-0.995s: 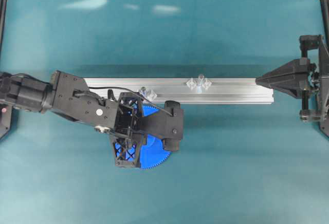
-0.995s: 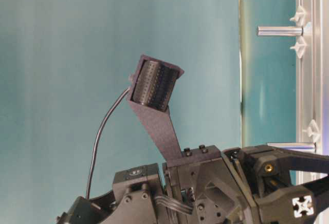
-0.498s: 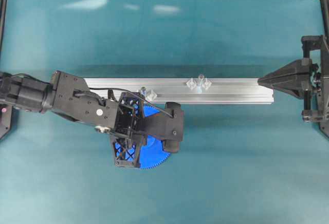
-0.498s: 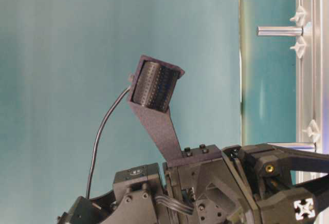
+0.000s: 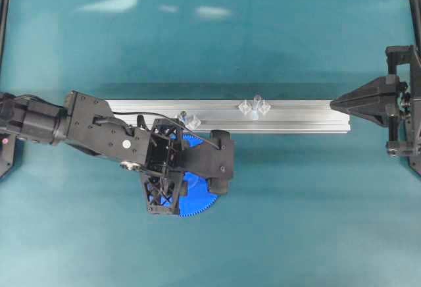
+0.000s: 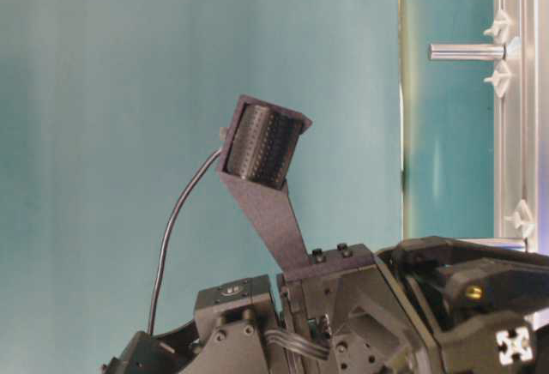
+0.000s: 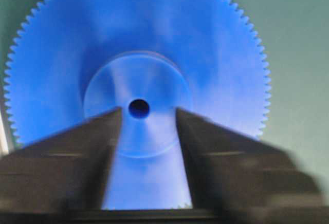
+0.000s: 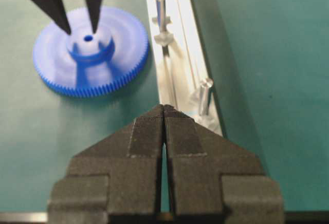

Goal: Insert the large gear onto the shaft.
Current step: 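Lower the open left gripper around the blue gear's hub, then close the left gripper on the hub and lift the gear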

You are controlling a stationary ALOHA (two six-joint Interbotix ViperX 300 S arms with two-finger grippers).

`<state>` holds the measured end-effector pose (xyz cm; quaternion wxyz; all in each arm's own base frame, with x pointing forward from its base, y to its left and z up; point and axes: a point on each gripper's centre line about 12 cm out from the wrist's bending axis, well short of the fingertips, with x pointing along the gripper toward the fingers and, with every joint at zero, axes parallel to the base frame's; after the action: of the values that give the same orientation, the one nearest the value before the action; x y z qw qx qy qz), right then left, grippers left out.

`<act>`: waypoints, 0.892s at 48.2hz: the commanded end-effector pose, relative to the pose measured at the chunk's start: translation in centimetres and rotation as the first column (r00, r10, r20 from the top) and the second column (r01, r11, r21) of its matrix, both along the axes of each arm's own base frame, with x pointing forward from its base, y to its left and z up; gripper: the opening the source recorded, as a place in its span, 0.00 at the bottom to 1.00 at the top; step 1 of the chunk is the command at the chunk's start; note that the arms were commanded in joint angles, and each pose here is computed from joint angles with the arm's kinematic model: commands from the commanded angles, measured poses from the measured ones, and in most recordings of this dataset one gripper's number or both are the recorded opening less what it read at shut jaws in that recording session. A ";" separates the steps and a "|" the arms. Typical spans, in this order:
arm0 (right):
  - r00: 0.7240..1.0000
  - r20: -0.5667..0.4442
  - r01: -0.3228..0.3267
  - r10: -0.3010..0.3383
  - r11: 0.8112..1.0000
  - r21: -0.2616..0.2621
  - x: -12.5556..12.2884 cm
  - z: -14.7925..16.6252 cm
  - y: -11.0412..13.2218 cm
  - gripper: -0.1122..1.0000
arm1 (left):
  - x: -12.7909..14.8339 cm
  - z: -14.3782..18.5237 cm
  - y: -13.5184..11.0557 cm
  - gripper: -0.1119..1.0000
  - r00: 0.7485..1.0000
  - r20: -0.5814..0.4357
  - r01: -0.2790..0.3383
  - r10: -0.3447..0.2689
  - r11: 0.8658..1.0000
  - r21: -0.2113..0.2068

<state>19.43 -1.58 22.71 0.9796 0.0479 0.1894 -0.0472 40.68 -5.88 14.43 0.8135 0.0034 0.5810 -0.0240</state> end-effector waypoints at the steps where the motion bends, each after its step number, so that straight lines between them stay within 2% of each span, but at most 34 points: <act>1: 1.000 0.010 0.005 -0.005 1.000 0.008 0.2 0.5 -0.1 0.12 | 0.3 1.2 -0.1 0.68 0.999 0.033 -0.003 0.004 1.000 -0.006; 5: 1.000 0.007 0.005 -0.005 1.000 0.008 0.2 0.5 0.0 0.12 | 0.4 1.4 -0.1 0.86 0.999 0.039 -0.003 0.004 1.000 -0.007; 9: 1.000 0.008 0.005 -0.005 1.000 0.009 0.2 0.5 0.0 0.12 | 0.4 1.3 -0.1 0.95 0.999 0.035 0.000 0.000 1.000 -0.004; 43: 1.000 0.005 0.014 -0.015 0.999 0.032 0.2 0.3 0.0 0.12 | 0.8 -0.1 0.4 0.95 1.000 0.011 -0.008 0.008 1.000 0.001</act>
<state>19.41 -1.55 22.66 0.9781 0.0592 0.1934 -0.0487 40.98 -5.80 13.12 0.8069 0.0054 0.5902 -0.0232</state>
